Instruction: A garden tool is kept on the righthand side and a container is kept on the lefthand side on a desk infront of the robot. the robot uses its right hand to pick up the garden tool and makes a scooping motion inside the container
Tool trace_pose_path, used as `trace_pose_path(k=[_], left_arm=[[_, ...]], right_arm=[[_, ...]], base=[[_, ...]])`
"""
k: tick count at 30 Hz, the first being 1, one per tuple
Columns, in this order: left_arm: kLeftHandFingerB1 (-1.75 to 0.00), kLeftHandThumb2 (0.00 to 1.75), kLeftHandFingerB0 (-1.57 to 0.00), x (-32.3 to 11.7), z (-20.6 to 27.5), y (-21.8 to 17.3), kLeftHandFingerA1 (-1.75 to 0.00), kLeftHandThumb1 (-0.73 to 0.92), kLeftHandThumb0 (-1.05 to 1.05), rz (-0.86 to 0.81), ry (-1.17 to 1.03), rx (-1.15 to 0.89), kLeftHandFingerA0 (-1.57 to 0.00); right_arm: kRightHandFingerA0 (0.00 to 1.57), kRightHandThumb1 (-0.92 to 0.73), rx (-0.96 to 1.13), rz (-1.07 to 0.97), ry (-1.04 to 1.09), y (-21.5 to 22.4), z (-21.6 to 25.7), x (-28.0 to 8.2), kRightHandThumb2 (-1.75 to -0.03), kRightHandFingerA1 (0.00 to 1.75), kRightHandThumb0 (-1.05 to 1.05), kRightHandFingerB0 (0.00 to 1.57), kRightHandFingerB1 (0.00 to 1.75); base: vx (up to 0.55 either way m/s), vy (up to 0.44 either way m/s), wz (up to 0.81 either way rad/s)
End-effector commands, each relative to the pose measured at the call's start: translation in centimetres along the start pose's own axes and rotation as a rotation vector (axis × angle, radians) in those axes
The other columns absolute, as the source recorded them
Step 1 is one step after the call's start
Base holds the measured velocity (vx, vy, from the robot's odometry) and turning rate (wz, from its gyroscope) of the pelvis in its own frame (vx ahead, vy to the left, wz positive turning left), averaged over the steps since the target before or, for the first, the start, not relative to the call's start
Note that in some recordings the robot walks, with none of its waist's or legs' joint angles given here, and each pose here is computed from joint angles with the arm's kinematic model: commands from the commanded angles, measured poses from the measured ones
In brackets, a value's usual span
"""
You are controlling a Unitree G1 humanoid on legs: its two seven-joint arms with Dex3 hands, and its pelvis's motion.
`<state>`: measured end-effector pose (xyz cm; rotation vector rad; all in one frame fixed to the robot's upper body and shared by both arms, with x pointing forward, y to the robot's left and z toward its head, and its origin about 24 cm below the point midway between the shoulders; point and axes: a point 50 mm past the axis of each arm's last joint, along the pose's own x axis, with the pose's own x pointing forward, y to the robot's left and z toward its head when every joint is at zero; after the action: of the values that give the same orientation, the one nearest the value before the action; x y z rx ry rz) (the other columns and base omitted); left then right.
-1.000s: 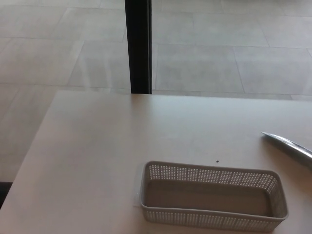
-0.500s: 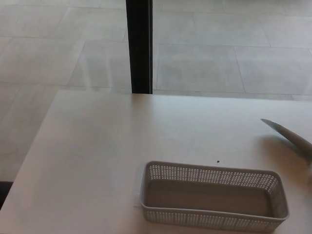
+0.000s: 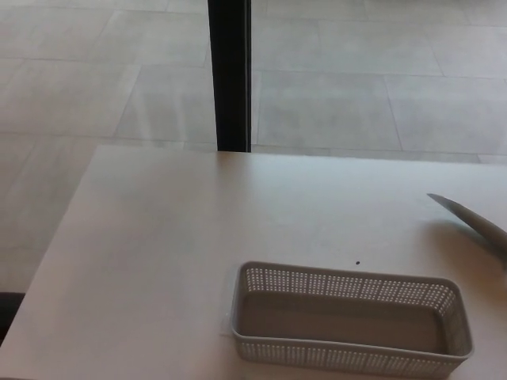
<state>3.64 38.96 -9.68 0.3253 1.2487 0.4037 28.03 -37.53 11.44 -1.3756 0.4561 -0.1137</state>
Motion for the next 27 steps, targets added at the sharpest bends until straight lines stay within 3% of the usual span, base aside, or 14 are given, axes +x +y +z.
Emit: trace_pose_path(k=[1, 2, 5, 7, 8, 9, 10, 11, 12, 13, 14, 27], left_arm=[[-0.90, 1.02, -0.86, -0.1, -0.1, 0.9, -0.94, -0.12, -0.02, 0.017, -0.002, -0.088, -0.89], [-0.86, 0.91, -0.83, -0.1, -0.1, 1.0, -0.89, -0.06, -0.16, 0.023, 0.015, -0.008, -0.88], [-0.84, 0.95, -0.85, -0.1, 0.1, 1.0, -0.88, -0.07, -0.16, 0.021, 0.008, 0.022, -0.91], [-0.83, 0.93, -0.84, -0.1, 0.1, 1.0, -0.87, -0.05, -0.20, 0.020, 0.008, 0.031, -0.88], [-0.85, 0.98, -0.84, -0.1, 0.2, 1.1, -0.88, -0.08, -0.18, 0.023, 0.007, 0.036, -0.89], [-0.85, 1.01, -0.82, -0.1, 0.4, 1.1, -0.89, -0.08, -0.18, 0.023, 0.002, 0.041, -0.87], [-0.87, 1.03, -0.82, -0.1, 0.6, 1.2, -0.91, -0.10, -0.08, 0.029, 0.001, 0.012, -0.87], [-0.86, 1.04, -0.80, 0.0, 0.7, 1.1, -0.91, -0.08, -0.12, 0.027, 0.000, -0.017, -0.85], [-0.86, 1.04, -0.80, 0.0, 0.8, 1.0, -0.91, -0.08, -0.12, 0.021, -0.001, 0.001, -0.85], [-0.85, 1.02, -0.80, 0.0, 0.9, 1.0, -0.90, -0.07, -0.17, 0.019, 0.002, 0.032, -0.85], [-0.85, 0.91, -0.78, 0.0, 0.9, 0.9, -0.90, -0.01, -0.24, 0.001, -0.002, 0.030, -0.85], [-0.85, 0.91, -0.78, 0.1, 0.8, 0.4, -0.90, -0.01, -0.24, -0.011, 0.004, 0.042, -0.85]], right_arm=[[0.00, -0.92, 0.166, -0.143, 0.019, -4.6, -3.8, -2.5, -0.79, 0.00, -1.05, 0.00, 0.00], [0.00, -0.92, 0.199, -0.239, 0.046, -6.0, -5.7, -3.9, -0.90, 0.00, -1.05, 0.00, 0.01], [0.00, -0.92, 0.294, -0.274, 0.129, -7.2, -8.3, -5.5, -0.86, 0.00, -1.05, 0.00, 0.01], [0.00, -0.88, 0.381, -0.334, 0.201, -7.6, -10.9, -6.8, -0.98, 0.00, -1.05, 0.00, 0.14], [0.00, -0.92, 0.431, -0.358, 0.256, -7.5, -12.4, -7.5, -0.89, 0.00, -1.05, 0.00, 0.06], [0.00, -0.92, 0.477, -0.386, 0.309, -7.3, -13.7, -8.4, -0.88, 0.00, -1.05, 0.00, 0.10], [0.00, -0.91, 0.549, -0.419, 0.363, -6.8, -15.1, -9.2, -0.95, 0.00, -1.05, 0.00, 0.12], [0.00, -0.92, 0.644, -0.460, 0.402, -6.1, -16.3, -10.0, -0.83, 0.00, -1.05, 0.00, 0.13], [0.00, -0.92, 0.720, -0.495, 0.411, -5.6, -17.0, -10.5, -0.83, 0.00, -1.05, 0.00, 0.13], [0.00, -0.92, 0.842, -0.562, 0.448, -4.3, -18.0, -11.2, -0.78, 0.00, -1.05, 0.00, 0.27], [0.00, -0.92, 0.921, -0.642, 0.621, -0.6, -19.6, -12.5, -0.83, 0.00, -1.05, 0.00, 0.37], [0.00, -0.92, 0.935, -0.685, 0.703, 0.2, -20.7, -13.5, -0.83, 0.00, -1.05, 0.00, 0.37]], base=[[0.00, 0.000, 0.00], [0.00, 0.000, 0.00], [0.00, 0.000, 0.00], [0.00, 0.000, 0.00], [0.00, 0.000, 0.00], [0.00, 0.000, 0.00], [0.00, 0.000, 0.00], [0.00, 0.000, 0.00], [0.00, 0.000, 0.00], [0.00, 0.000, 0.00], [0.00, 0.000, 0.00], [0.00, 0.000, 0.00]])
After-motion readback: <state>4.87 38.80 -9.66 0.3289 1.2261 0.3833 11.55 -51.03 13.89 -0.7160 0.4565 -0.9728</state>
